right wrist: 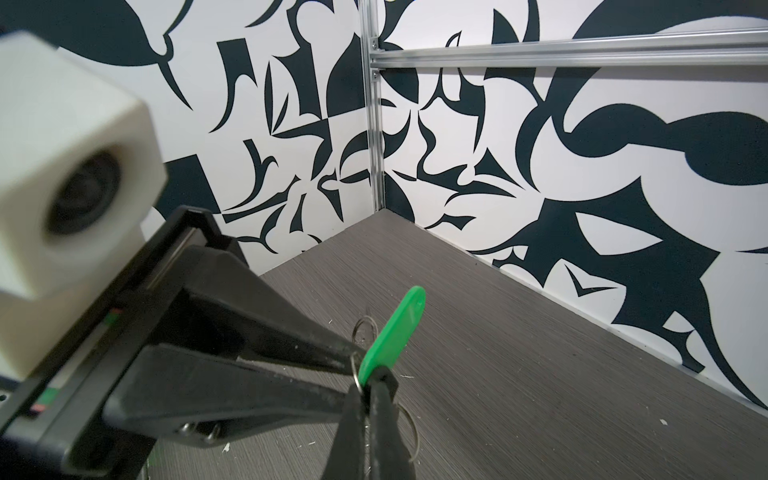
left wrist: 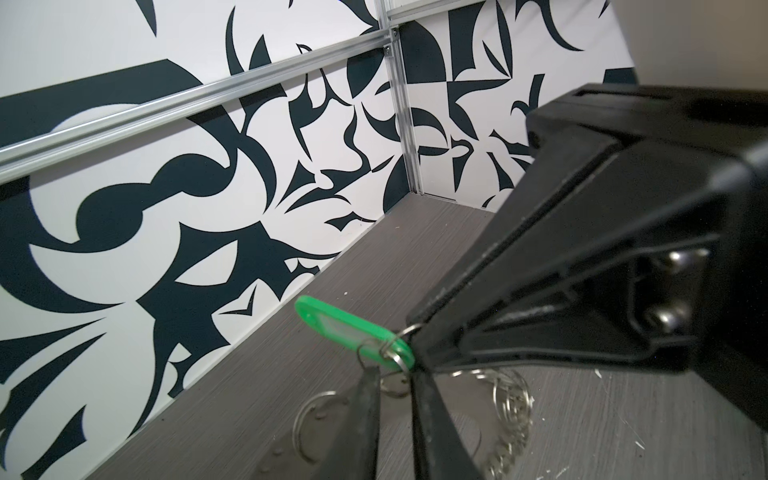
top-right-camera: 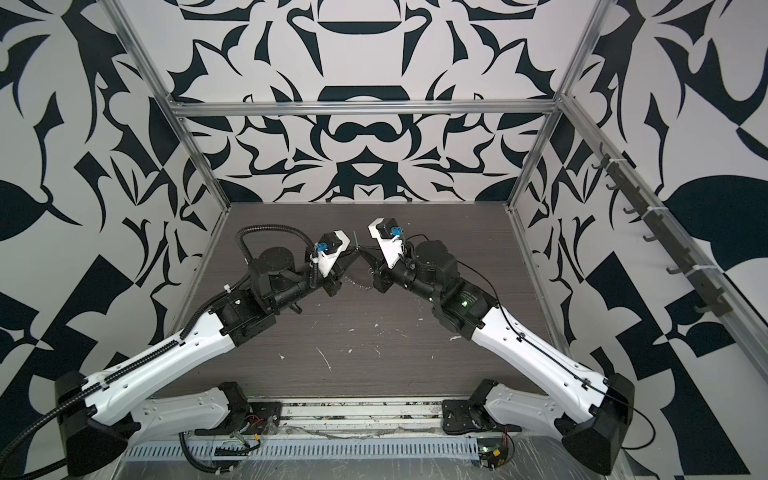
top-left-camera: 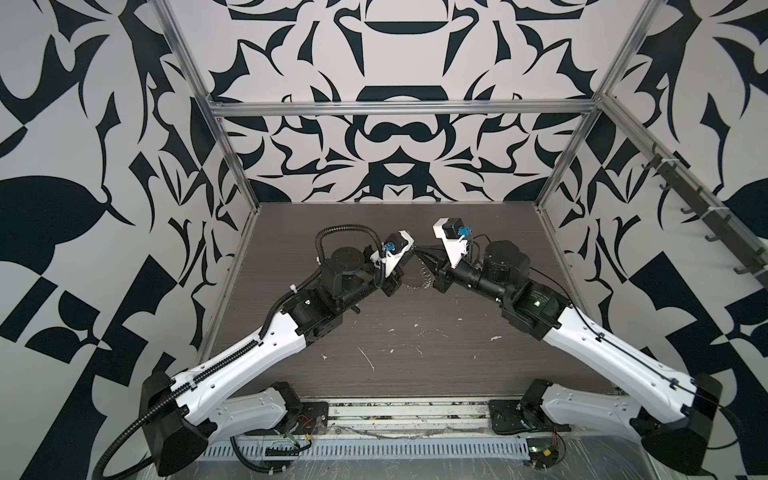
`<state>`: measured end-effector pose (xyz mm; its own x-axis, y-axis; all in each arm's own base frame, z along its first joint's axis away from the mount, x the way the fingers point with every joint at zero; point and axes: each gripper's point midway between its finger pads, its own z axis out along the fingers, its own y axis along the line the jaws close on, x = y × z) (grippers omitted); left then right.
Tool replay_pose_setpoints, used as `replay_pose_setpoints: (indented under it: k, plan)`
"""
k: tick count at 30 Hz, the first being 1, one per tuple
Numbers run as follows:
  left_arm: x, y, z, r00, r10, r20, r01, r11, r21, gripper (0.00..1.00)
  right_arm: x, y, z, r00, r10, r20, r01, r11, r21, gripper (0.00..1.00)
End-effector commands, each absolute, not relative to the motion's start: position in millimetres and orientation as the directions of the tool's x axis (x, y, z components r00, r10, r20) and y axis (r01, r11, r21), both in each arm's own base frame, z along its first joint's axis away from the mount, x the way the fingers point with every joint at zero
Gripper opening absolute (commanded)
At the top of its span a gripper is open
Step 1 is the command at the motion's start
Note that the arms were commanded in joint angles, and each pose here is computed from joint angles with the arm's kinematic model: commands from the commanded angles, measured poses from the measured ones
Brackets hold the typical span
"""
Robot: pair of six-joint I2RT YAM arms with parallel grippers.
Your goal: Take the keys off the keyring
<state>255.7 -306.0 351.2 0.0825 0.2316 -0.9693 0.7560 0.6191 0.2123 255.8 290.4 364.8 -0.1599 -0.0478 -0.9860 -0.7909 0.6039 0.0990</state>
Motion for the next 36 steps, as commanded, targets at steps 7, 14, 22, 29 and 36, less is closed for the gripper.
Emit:
replay_pose_setpoints:
  k: [7, 14, 22, 29, 36]
  plan:
    - [273, -290, 376, 0.119, 0.199, -0.973, 0.638, 0.736, 0.228, 0.13, 244, 290, 402, -0.087, 0.020, -0.996, -0.815, 0.574, 0.083, 0.00]
    - [265, -304, 373, 0.125, 0.197, -0.972, 0.700, 0.677, 0.227, 0.12, 244, 291, 403, -0.085, 0.014, -0.996, -0.819, 0.568, 0.078, 0.00]
    - [258, -307, 373, 0.161, 0.219, -0.962, 0.725, 0.635, 0.266, 0.00, 245, 288, 402, -0.076, -0.001, -0.997, -0.811, 0.582, 0.061, 0.00]
    - [246, -302, 372, 0.196, 0.264, -0.944, 0.739, 0.593, 0.320, 0.00, 248, 279, 397, -0.069, -0.043, -0.997, -0.782, 0.623, 0.027, 0.00]
    - [223, -301, 363, 0.231, 0.345, -0.910, 0.799, 0.466, 0.380, 0.00, 255, 273, 384, -0.090, -0.099, -0.991, -0.748, 0.664, 0.002, 0.00]
